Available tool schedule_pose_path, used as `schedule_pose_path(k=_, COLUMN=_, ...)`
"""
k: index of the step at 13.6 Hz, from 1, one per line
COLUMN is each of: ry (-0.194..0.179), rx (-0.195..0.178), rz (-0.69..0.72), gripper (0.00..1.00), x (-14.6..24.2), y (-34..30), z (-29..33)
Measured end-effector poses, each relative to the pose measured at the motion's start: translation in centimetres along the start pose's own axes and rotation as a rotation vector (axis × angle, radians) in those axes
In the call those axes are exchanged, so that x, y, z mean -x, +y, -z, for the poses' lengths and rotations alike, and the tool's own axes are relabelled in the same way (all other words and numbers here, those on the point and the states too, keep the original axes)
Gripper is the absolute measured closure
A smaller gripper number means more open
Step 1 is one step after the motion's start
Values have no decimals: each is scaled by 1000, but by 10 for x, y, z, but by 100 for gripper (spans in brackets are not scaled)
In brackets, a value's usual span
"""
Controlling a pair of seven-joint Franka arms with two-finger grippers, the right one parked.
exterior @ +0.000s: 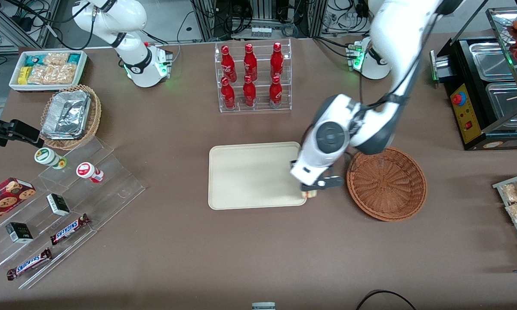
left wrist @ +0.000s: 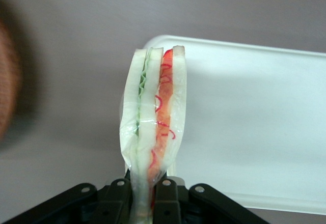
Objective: Place sandwich from basket to tray
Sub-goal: 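Lower the sandwich onto the tray and open the left gripper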
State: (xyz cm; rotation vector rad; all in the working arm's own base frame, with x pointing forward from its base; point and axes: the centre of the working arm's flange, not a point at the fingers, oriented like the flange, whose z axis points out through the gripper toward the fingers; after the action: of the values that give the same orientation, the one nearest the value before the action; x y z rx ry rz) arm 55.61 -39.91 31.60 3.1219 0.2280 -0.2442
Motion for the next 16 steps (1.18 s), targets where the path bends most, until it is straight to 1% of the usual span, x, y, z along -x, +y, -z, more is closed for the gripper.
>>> schedule_pose_path(k=3, ry=1, rx=15, rz=7, gripper=85, x=19, y=63, z=-23)
schedule_pose_path(k=7, ry=-7, rx=25, rz=24, gripper=85, x=34, y=109, z=-53)
schedule_pose_path(k=13, ry=-4, rx=45, rz=67, gripper=84, x=35, y=131, z=-76)
schedule_pose_path(k=14, ry=-3, rx=47, rz=72, gripper=81, x=35, y=132, z=-80)
schedule_pose_path(k=15, ry=-2, rx=49, rz=73, gripper=81, x=34, y=132, z=-82)
schedule_pose_path(k=16, ry=1, rx=52, rz=75, gripper=75, x=33, y=132, z=-81)
